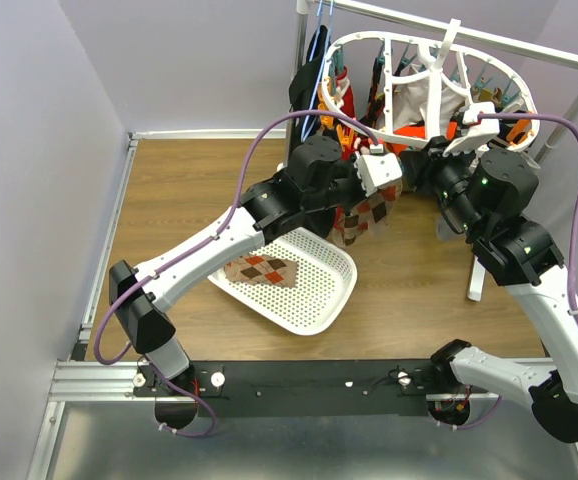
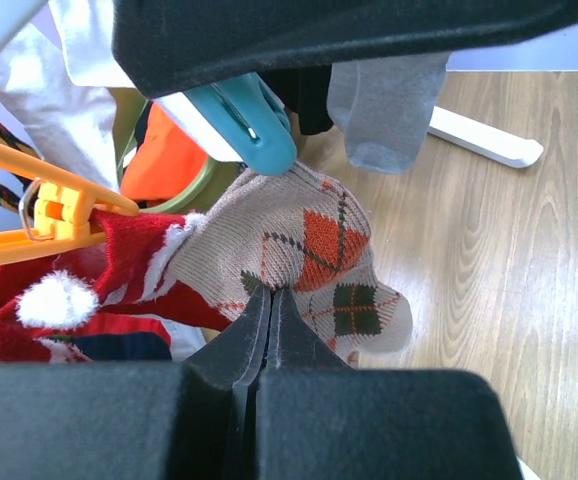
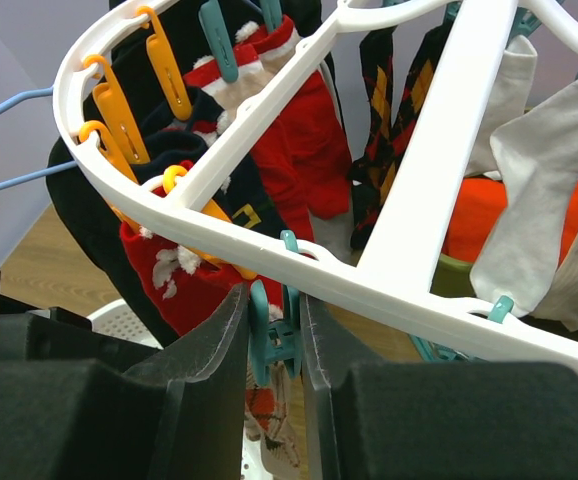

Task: Clip the socks to the hanger
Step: Clamp the sock onto the hanger.

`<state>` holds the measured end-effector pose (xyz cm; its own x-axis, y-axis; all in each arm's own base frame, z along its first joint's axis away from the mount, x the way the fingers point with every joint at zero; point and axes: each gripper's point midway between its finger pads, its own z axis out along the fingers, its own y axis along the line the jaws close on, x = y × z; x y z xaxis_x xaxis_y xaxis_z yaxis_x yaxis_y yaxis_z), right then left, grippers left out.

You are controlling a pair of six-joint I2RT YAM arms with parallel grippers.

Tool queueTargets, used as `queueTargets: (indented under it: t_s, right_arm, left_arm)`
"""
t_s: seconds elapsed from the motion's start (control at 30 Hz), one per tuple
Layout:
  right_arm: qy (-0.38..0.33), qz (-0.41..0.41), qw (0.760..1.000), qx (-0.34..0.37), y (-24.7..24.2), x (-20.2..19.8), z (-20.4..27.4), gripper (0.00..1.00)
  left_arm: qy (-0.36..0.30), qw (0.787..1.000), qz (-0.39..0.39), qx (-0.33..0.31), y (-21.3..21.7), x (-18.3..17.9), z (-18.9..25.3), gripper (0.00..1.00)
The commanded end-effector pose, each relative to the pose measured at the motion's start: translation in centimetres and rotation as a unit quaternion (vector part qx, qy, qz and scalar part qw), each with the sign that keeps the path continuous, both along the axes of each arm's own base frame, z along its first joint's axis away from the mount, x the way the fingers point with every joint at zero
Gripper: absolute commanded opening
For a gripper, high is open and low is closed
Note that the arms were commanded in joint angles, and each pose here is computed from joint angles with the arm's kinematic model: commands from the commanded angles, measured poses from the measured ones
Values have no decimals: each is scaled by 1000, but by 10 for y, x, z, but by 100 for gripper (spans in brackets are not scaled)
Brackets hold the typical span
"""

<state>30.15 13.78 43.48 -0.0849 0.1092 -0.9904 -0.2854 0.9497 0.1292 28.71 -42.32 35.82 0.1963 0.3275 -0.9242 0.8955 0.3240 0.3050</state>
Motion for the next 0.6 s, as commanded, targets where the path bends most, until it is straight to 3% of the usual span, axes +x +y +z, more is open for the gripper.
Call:
queueTargets:
  t_s: [0.0,0.57]
  right_arm:
    - [8,11,1000,-1,3,-2,-6,10]
    - [8,13,1000,18,9,3,-7,10]
  left_arm:
    - [-21,999,11,-32,1,0,34,0]
    - [-21,999,-7,-47,-13,-12,38,0]
